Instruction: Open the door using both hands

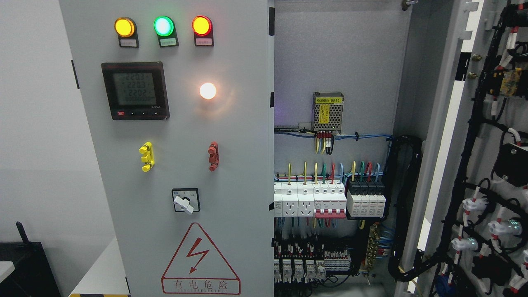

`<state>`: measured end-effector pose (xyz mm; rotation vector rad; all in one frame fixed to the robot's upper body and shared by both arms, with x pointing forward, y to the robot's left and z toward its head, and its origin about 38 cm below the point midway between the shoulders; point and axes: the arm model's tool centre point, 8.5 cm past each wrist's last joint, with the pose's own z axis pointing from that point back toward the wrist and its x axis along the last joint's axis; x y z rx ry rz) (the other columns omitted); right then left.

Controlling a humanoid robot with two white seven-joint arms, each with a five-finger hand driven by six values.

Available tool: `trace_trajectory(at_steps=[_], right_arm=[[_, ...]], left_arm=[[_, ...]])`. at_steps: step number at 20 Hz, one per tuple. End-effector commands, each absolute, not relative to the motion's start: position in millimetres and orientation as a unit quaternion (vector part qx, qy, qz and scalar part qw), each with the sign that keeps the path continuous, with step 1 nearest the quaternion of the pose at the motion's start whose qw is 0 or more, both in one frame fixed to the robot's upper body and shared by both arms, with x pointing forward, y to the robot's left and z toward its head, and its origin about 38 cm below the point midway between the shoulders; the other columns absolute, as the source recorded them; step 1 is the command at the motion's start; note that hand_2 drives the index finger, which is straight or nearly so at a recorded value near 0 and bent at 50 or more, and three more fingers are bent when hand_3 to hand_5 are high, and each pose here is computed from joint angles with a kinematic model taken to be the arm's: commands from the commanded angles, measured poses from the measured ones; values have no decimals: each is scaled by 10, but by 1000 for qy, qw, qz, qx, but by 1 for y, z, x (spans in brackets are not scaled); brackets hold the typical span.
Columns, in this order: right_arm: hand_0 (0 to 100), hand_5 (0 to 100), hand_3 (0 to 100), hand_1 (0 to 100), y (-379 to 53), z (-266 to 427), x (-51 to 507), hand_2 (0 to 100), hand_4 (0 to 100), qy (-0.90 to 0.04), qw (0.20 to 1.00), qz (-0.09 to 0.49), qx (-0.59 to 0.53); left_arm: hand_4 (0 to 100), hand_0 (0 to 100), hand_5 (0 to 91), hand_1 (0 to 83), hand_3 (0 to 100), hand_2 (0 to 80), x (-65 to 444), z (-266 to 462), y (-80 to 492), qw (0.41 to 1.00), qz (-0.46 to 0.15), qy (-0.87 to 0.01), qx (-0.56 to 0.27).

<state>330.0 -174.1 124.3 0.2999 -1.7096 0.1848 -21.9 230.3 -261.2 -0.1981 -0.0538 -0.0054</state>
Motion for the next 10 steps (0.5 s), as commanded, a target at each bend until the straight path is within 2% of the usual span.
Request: trace_trajectory(at_steps=[1,10], right_arm=[[106,0,0,0,-146,151,354,0,0,-760,626,69,162],[107,0,0,0,-130,157,393,0,0,-752,632,91,163]], left_arm=[[31,0,0,0,0,0,-24,-261,224,994,3,-25,-103],[31,0,0,0,0,0,-23,-261,224,994,3,-26,-103]])
